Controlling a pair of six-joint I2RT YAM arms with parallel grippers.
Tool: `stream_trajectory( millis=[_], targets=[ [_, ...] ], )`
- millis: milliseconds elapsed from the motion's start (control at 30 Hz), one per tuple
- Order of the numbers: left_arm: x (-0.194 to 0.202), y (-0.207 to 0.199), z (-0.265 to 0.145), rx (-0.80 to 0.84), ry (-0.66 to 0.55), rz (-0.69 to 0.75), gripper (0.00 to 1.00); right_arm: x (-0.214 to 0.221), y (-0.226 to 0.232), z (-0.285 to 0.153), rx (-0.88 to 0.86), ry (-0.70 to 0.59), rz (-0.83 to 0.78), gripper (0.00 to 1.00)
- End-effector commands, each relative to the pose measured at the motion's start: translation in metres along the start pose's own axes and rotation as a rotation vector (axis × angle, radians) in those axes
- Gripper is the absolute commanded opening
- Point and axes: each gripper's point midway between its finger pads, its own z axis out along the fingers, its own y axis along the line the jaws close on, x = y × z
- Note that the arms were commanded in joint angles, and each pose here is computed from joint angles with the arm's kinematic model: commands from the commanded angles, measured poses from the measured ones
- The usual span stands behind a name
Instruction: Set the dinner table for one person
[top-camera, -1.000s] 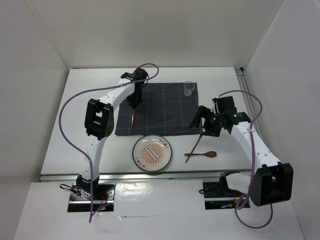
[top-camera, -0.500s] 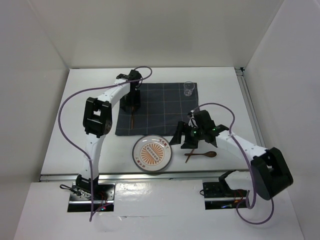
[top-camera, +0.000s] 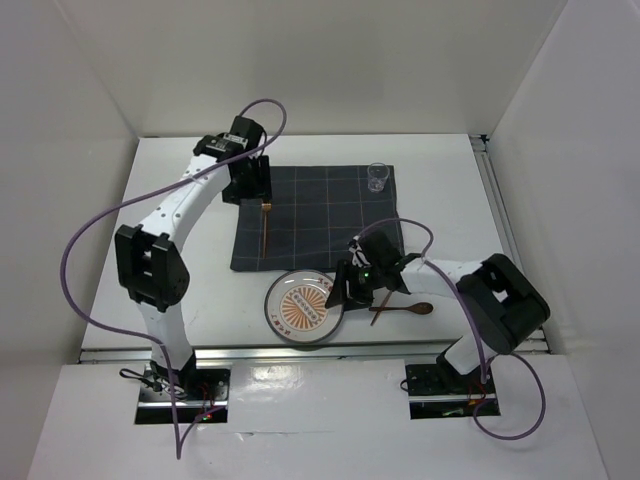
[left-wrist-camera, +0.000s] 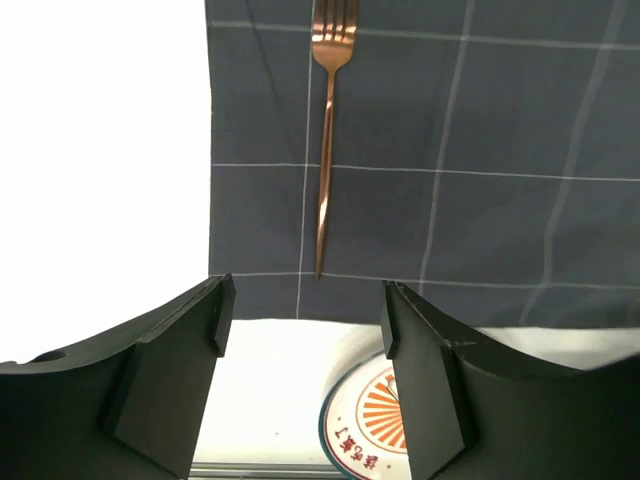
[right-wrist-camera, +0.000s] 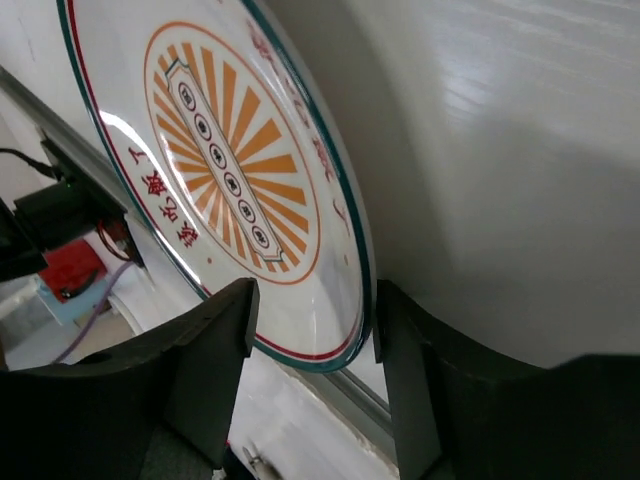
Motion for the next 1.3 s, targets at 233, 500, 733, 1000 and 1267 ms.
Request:
stream_trajectory(
  millis=[233,500,733,1000,1267],
  targets=[
    [-0.004,0.001,-0.063,0.09,-0.098,-0.032,0.76,-0.006,0.01,-0.027,0.065,-0.044,-0.059,0.0],
    [-0.013,0.008,-0.1,0.1,-0.183,-0.056,0.75,-0.073,0.048,-0.099,0.143,-0.232,-0.112,0.0],
    [-0.02,0.012,-0.12,0.126,-0.243,-0.093,0.75,-0.177,0.065,-0.114,0.043,-0.377,0.007,0.0],
    [-0.007,0.022,-0.122,0.124,-0.213,-0.111,0.75,-0.26,0.041,-0.075,0.034,-0.403,0.18,0.0],
    [0.006,0.023,-0.123,0.143,-0.204,-0.108,0.75,-0.27,0.004,-0.049,0.05,-0.385,0.263,0.0]
  ],
)
